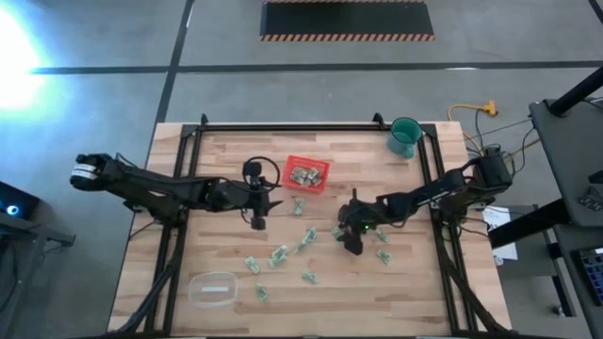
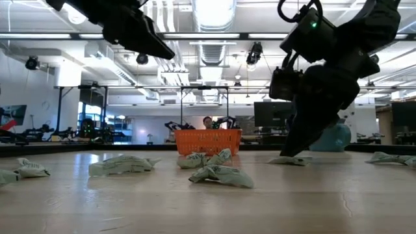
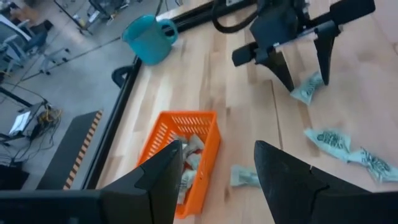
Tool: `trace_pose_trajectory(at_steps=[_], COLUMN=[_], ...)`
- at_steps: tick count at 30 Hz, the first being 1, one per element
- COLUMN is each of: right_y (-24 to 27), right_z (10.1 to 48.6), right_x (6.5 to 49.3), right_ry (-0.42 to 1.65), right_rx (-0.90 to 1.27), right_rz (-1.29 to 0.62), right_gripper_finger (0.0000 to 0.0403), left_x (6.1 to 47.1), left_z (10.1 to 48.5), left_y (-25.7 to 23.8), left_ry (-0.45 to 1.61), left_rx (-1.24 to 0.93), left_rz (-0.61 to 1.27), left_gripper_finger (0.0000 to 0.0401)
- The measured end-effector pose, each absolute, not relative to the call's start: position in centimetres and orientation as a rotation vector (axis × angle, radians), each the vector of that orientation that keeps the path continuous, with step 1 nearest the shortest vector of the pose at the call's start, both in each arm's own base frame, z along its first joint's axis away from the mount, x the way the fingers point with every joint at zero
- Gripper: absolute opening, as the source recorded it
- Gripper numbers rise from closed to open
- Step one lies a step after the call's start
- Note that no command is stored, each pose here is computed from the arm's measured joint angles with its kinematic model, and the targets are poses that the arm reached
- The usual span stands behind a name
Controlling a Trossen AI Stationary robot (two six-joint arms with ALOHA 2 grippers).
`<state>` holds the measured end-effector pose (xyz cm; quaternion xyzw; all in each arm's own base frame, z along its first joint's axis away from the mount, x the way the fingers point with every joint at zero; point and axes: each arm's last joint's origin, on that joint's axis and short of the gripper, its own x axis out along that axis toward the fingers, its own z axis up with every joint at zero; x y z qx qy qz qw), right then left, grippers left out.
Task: Pick and place items into bin
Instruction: Put the stevia packet into the orange bin
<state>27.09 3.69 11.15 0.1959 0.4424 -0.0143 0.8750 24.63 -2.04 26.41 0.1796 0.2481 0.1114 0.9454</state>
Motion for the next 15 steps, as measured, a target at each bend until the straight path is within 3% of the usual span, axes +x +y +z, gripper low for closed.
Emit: trace_pose_trajectory(at_steps=[15], right_y=[6.8], right_z=[11.9], right_x=[28.8], right_ry=[1.093], right_rx=[0.101], right_rz=[-0.170], right_gripper_finger=[0.0202], left_x=[24.5], left_z=[26.2], left_y=[-2.1], left_ry=[0.507], left_rx=[0.367], left_rz=[0.224], left_gripper_finger=[0.0183])
